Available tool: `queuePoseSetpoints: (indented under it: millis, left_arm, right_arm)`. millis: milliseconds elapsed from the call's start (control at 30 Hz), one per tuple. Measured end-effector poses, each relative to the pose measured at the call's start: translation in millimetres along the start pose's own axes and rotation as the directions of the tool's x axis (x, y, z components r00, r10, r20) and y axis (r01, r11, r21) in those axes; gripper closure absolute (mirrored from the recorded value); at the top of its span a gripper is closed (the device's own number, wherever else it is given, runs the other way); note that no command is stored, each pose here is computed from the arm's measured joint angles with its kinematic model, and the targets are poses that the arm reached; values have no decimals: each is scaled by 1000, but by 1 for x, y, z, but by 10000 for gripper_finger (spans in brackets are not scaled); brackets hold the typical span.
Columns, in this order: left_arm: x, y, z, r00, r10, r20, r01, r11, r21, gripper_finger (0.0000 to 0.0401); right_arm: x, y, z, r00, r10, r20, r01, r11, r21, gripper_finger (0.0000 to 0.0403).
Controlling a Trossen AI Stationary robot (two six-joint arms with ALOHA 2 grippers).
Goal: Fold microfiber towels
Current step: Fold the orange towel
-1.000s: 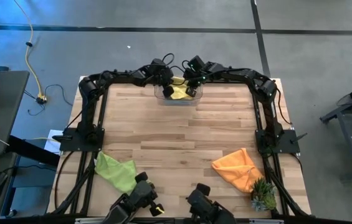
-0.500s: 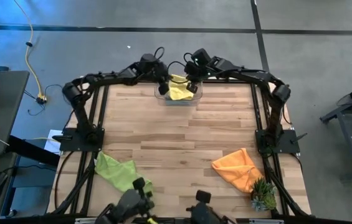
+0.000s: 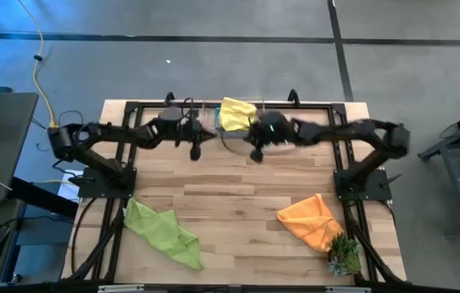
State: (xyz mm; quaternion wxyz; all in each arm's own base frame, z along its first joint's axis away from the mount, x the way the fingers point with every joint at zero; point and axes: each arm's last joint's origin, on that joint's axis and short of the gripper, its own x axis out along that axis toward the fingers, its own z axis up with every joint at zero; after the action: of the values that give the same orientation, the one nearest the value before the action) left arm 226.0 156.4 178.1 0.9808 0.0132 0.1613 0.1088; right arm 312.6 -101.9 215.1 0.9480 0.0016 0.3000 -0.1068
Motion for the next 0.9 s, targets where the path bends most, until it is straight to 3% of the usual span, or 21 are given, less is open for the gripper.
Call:
queuePoseSetpoints:
  millis: [133,300,467,700,900]
  left_arm:
    - [-1,-32,-11,995,-102,-15,102,995,16,401]
    - [3,-66,-14,975,-220,-38,222,974,43,401]
    - [5,-93,-12,951,-306,-52,307,951,25,395]
    - [5,-125,-14,940,-326,-99,328,945,5,365]
    - [2,-149,-14,942,-315,-116,320,947,24,342]
  right_arm:
    - [-34,55,-14,1000,15,-15,-14,998,57,403]
    - [-68,115,-45,984,25,-178,-1,991,132,396]
    - [-100,165,-65,938,92,-335,-34,984,174,341]
    - [-135,202,-99,795,202,-572,-57,963,262,230]
    - [-139,220,-116,742,199,-640,-74,973,217,225]
